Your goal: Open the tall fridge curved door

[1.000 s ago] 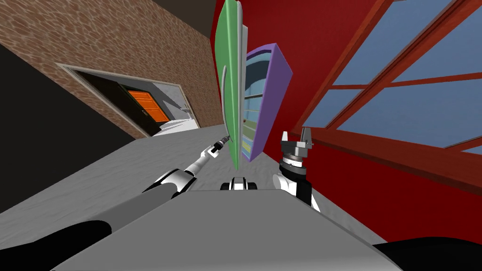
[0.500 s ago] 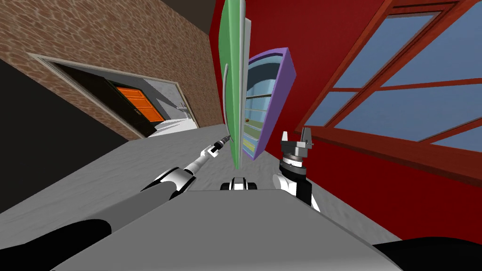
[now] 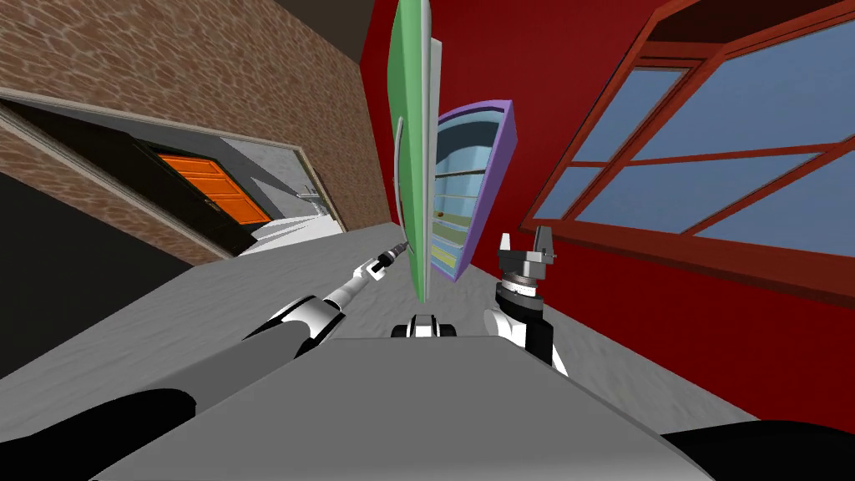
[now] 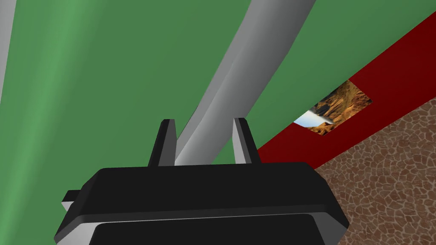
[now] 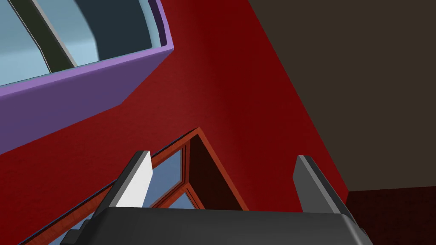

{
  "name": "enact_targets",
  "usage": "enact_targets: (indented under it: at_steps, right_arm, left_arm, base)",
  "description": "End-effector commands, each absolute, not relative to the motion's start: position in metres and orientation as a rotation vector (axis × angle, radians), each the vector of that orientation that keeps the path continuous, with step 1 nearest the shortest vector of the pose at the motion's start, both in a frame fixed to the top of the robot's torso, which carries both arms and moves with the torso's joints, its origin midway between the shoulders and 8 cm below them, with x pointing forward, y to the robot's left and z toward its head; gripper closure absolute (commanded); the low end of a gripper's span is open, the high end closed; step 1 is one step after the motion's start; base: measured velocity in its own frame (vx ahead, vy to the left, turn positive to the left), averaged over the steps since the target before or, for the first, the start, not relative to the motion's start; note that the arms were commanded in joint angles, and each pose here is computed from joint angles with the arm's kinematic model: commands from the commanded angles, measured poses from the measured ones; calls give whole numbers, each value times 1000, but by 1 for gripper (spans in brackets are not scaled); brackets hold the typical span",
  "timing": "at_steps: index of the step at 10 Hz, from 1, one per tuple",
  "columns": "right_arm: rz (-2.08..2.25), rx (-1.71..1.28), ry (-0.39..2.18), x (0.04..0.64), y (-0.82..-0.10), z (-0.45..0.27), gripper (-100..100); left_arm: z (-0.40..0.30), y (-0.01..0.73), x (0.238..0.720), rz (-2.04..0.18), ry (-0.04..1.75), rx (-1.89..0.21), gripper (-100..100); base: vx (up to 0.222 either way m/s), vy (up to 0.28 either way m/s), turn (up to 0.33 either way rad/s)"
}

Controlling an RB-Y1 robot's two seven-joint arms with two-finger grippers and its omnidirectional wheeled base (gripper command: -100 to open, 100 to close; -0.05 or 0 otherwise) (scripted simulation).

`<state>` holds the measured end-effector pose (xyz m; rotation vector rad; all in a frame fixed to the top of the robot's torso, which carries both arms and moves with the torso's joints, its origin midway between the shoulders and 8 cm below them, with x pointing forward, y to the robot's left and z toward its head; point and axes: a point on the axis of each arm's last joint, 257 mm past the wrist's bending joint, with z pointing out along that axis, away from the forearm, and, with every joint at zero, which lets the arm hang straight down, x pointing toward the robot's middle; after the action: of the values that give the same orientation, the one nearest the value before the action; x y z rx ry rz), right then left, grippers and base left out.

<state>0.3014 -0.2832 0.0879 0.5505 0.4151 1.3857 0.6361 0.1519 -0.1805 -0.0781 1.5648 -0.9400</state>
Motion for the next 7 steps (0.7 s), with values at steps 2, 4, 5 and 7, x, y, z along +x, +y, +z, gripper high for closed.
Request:
enact_targets:
  at_steps: [2,4,5,7]
  right_arm:
    - [1386,551,415,301,-283,88,0]
    - [1386,551,415,301,-283,88,0]
    - [1386,551,415,301,-283,88,0]
    - [1386,550,415,301,-283,88,0]
  left_arm:
    - [-166,164,640,-961,1547,-59,100]
    - [-166,167,640,-971,1549,-50,100]
    - [-165,171,639,-980,1550,-42,100]
    - [-164,175,638,-990,1552,-34,100]
  base:
    - [-33,366,-148]
    - [-50,381,-197]
    - [-62,334,-148]
    - [-74,394,-227]
